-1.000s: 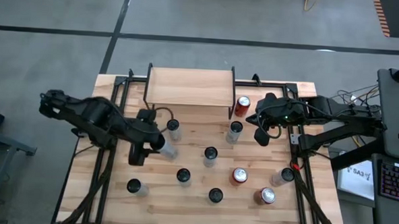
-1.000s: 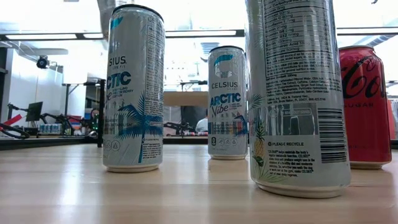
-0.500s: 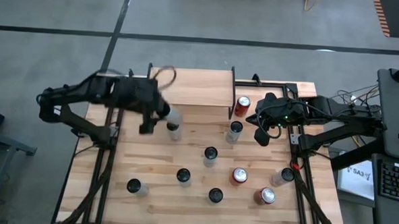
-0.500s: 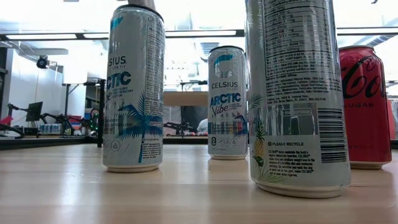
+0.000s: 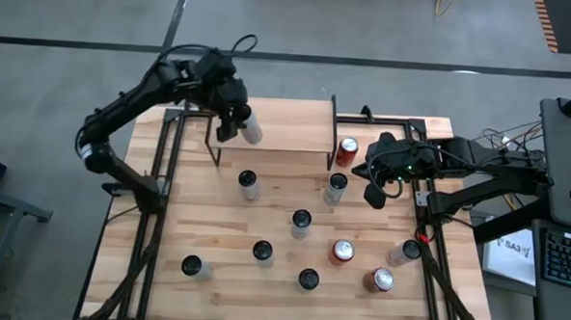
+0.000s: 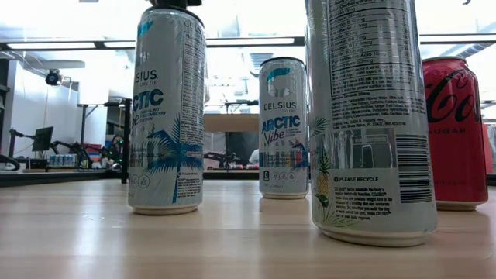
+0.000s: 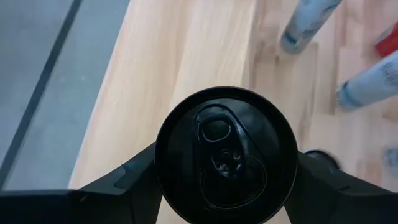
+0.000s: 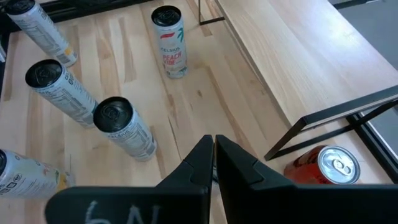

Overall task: Place canned beverage on shelf
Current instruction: Put the white soda can on the shelf

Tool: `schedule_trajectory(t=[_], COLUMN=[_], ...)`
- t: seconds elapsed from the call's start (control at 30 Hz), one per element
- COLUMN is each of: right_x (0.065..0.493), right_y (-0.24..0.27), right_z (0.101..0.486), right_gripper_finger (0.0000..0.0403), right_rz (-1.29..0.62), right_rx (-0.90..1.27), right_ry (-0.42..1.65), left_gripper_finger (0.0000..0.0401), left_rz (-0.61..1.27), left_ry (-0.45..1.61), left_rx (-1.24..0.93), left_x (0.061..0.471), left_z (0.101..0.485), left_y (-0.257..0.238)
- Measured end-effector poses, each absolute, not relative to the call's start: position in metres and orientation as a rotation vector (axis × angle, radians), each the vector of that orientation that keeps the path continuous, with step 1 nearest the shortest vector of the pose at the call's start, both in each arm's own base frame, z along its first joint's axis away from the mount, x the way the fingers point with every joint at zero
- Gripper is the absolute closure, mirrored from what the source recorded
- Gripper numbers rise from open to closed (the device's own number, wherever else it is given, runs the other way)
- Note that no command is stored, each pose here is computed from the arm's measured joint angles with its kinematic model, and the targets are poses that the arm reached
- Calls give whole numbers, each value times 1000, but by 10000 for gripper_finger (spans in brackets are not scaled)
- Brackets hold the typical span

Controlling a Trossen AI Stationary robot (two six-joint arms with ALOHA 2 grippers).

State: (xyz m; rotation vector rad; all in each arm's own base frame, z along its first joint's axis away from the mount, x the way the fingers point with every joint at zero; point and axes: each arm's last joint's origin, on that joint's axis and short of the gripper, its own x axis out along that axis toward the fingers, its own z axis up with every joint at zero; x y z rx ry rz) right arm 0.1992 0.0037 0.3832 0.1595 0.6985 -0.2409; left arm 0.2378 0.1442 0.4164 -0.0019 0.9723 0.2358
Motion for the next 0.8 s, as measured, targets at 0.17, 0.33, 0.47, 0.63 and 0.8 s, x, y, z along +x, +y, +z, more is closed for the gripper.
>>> schedule_trajectory(t=[0.17, 0.33, 0.47, 0.63, 0.8], right_x=[199, 199, 199, 199, 199], right_y=[4, 4, 4, 4, 4], right_z=[383, 383, 383, 383, 383], right_gripper_finger=[394, 394, 394, 394, 394], right_rz=[-241, -241, -238, -234, -231], right_rx=[159, 158, 150, 139, 131], right_ry=[699, 699, 700, 703, 706], left_gripper_finger=[161, 161, 158, 156, 155], left_rz=[197, 166, 146, 140, 136], left_ry=[1059, 1080, 1063, 1076, 1094], left_rx=[17, 51, 53, 50, 39], left_x=[251, 263, 270, 269, 270], left_z=[414, 422, 424, 421, 415], left_y=[163, 172, 177, 177, 179])
